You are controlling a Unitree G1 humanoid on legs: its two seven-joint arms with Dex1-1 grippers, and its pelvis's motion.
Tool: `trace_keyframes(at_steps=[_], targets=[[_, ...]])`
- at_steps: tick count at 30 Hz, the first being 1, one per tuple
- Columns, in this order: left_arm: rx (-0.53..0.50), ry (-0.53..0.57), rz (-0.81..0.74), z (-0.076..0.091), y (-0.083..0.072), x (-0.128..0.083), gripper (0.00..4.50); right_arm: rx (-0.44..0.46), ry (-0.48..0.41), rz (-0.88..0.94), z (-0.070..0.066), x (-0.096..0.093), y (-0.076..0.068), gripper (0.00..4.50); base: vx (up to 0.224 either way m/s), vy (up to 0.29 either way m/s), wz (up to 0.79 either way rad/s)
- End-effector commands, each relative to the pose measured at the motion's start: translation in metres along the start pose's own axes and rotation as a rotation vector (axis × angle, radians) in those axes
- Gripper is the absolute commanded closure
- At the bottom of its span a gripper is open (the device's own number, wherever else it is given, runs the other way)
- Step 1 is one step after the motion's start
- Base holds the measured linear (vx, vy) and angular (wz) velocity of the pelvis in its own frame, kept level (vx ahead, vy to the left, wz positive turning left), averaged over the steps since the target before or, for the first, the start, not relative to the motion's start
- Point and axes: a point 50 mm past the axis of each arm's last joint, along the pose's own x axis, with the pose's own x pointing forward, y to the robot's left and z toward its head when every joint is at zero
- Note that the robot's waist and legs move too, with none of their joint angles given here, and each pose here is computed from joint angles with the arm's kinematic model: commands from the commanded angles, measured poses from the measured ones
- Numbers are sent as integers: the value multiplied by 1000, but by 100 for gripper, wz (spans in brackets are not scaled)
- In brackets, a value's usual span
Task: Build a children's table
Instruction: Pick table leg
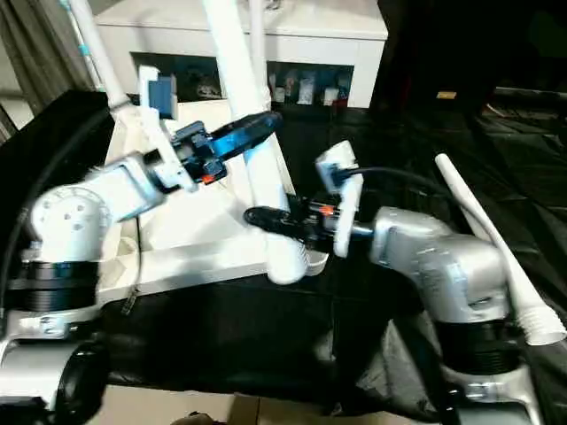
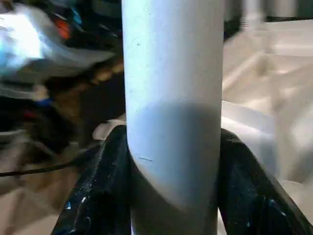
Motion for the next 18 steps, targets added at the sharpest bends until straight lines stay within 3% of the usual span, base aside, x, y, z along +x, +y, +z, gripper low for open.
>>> trace_keyframes(at_steps=[1,2,7,11,13,18], targets=[[67,-23,42,9,-2,6,155,-45,-5,-78,-2,6,-1,262,0,0,0],[68,-24,47,8,-2,6,148,-50,-4,-81,-2,7,-1,262,0,0,0],[64,-67,206,-6,9,16,121,-253,37,-239,-10,31,2,263,0,0,0],[53,-73,278,-14,15,20,119,-259,-6,-307,-9,46,6,264,0,0,0],[82,-71,388,-17,22,19,119,-248,-52,-428,-6,52,1,264,0,0,0],[120,-120,550,-16,34,14,119,-241,-114,-542,-3,59,-2,264,0,0,0]])
